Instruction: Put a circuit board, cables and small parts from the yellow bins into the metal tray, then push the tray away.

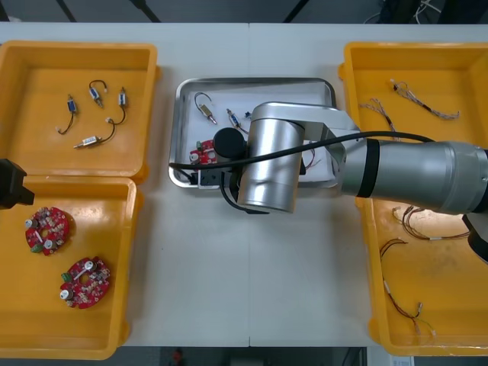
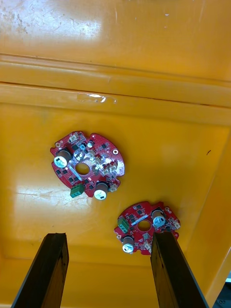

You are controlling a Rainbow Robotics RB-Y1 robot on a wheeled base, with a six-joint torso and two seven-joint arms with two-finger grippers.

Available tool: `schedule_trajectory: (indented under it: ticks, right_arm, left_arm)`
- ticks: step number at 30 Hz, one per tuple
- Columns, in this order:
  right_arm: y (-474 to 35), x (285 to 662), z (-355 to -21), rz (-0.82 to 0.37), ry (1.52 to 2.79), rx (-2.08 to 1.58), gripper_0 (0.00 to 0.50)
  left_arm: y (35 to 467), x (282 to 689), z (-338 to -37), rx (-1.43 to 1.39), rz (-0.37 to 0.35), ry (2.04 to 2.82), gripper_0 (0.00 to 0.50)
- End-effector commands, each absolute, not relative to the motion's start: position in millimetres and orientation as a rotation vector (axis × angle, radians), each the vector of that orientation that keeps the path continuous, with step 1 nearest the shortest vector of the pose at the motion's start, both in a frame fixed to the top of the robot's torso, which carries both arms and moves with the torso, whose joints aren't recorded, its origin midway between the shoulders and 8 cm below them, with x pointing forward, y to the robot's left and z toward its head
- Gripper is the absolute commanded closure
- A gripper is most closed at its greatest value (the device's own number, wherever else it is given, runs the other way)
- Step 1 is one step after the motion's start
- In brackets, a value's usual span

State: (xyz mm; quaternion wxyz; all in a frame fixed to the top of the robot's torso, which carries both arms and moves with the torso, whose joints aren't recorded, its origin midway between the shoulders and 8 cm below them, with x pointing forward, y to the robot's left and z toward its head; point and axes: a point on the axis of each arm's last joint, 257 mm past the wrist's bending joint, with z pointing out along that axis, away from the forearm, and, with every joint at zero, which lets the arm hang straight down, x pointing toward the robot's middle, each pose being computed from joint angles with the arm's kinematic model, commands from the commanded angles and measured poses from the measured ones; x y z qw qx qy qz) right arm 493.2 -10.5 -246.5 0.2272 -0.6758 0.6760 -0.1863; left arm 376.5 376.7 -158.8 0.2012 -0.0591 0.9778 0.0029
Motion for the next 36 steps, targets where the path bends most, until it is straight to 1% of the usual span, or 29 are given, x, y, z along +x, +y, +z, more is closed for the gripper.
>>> schedule_trajectory:
  ticks: [1, 10, 18, 30, 36]
  right_arm:
    - [12.3, 508.6, -218.0, -0.555, 1.751, -1.894, 0.500]
    - [14.4, 532.0, -201.0, -0.598, 1.694, -1.893, 0.500]
    - [18.6, 550.5, -180.8, -0.664, 1.660, -1.894, 0.500]
    - [31.0, 580.7, -156.7, -0.693, 1.608, -1.857, 0.500]
    - [32.9, 598.3, -149.1, -0.720, 1.557, -1.844, 0.500]
  left_arm:
    - [390.6, 378.2, -144.1, -0.167, 0.070, 2.705, 0.000]
    - [390.6, 378.2, -144.1, -0.167, 0.070, 2.705, 0.000]
    - [390.6, 378.2, -144.1, -0.167, 0.070, 2.705, 0.000]
    - [390.6, 378.2, -144.1, -0.167, 0.070, 2.705, 0.000]
    - [390.6, 378.2, -144.1, -0.167, 0.070, 2.705, 0.000]
